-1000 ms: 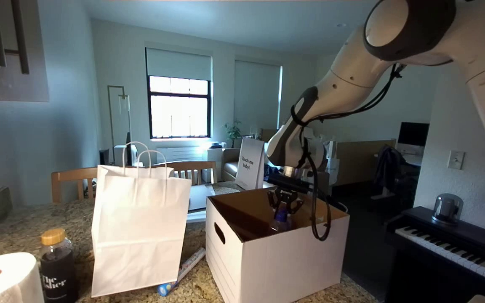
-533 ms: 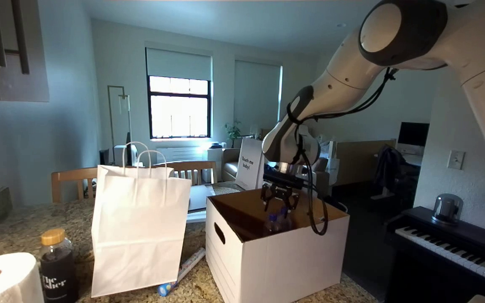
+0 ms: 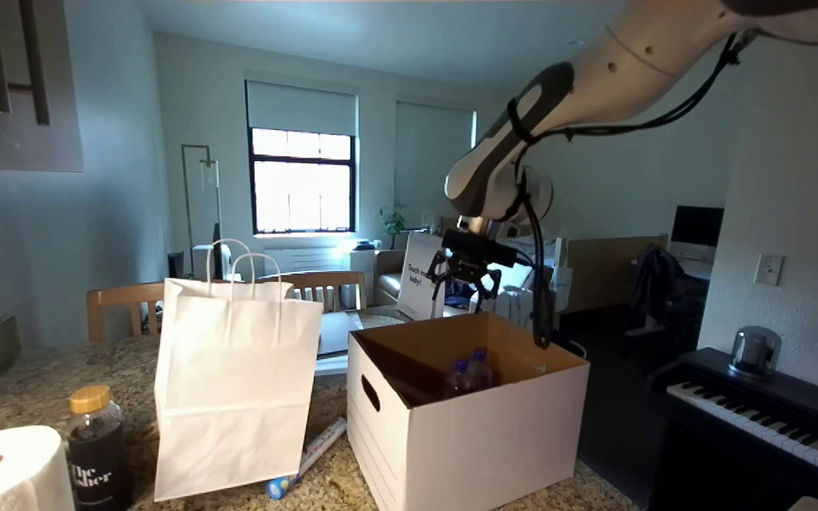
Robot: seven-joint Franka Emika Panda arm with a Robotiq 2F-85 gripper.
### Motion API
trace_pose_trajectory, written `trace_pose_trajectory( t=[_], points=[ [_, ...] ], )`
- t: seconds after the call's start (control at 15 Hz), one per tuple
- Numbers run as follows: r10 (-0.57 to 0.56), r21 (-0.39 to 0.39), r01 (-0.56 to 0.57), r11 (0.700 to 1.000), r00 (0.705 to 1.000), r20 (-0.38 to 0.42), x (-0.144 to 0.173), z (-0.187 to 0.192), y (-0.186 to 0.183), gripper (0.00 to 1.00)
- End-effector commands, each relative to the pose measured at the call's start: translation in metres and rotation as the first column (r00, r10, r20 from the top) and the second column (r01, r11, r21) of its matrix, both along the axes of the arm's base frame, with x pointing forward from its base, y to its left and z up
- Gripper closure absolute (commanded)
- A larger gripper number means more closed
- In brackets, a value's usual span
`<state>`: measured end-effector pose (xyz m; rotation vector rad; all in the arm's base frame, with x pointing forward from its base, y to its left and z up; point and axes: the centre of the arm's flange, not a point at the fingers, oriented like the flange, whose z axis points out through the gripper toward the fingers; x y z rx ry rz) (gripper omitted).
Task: Place four empty bottles inside the white storage box
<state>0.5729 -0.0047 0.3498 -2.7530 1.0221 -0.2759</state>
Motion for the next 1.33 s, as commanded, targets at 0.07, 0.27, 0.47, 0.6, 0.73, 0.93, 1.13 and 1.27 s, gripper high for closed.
trace_pose_trajectory(
  t=[0.07,0.27,0.47,0.6,0.73,0.93,1.13,1.27],
  points=[
    [0.185,-0.141,-0.174,0.975,0.98,0.075,-0.071,0.077,0.052,0.0],
    [0.314,-0.25,-0.28,0.927,0.944,0.105,-0.104,0.111,0.106,0.0],
    [0.46,-0.331,-0.41,0.85,0.884,0.086,-0.136,0.136,0.181,0.0],
    [0.546,-0.374,-0.492,0.786,0.837,0.045,-0.156,0.145,0.24,0.0],
    [0.617,-0.417,-0.561,0.715,0.787,0.002,-0.182,0.146,0.3,0.0],
    [0.732,-0.46,-0.65,0.604,0.681,-0.001,-0.228,0.143,0.39,0.0],
    [0.794,-0.492,-0.694,0.525,0.607,-0.009,-0.253,0.131,0.471,0.0],
    [0.81,-0.507,-0.707,0.493,0.586,-0.031,-0.253,0.119,0.503,0.0]
  ],
)
